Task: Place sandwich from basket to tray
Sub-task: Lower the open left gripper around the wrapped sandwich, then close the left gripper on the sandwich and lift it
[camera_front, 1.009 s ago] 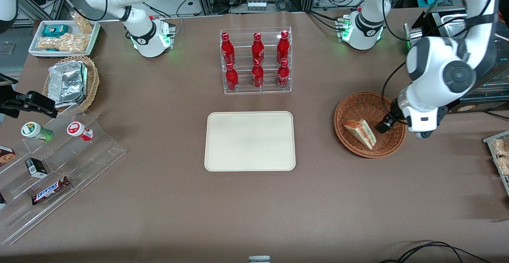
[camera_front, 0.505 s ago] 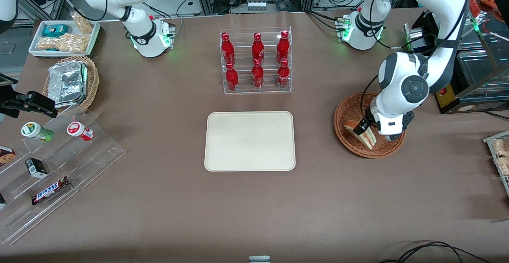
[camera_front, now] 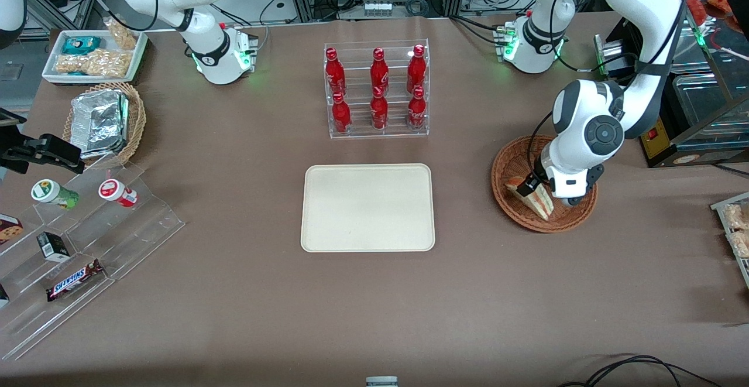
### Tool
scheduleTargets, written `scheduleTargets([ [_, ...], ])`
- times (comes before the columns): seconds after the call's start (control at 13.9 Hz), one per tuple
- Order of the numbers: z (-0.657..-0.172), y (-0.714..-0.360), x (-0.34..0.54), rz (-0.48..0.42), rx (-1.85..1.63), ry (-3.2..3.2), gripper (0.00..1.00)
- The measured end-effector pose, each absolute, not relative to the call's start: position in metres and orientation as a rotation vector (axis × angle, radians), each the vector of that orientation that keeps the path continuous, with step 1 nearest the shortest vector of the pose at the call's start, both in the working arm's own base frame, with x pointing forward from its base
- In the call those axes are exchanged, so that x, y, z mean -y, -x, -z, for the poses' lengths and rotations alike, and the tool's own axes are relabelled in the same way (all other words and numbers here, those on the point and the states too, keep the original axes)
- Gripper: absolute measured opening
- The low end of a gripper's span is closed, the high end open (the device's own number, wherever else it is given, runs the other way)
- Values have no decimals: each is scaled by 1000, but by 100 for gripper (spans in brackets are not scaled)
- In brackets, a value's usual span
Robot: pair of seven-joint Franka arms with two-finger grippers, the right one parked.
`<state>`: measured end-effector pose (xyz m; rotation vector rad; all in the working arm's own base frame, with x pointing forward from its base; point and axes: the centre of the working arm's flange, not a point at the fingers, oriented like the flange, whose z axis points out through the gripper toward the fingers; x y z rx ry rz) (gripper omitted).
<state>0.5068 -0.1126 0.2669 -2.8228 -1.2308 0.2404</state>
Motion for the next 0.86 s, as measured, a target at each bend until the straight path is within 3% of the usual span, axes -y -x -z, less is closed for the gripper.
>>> scheduleTargets([
  [0.36, -255, -507, 113, -249, 1232, 2824, 85],
  [0.65, -252, -508, 113, -252, 1233, 2823, 41],
  [0.86, -259, -515, 113, -225, 1241, 2835, 17],
])
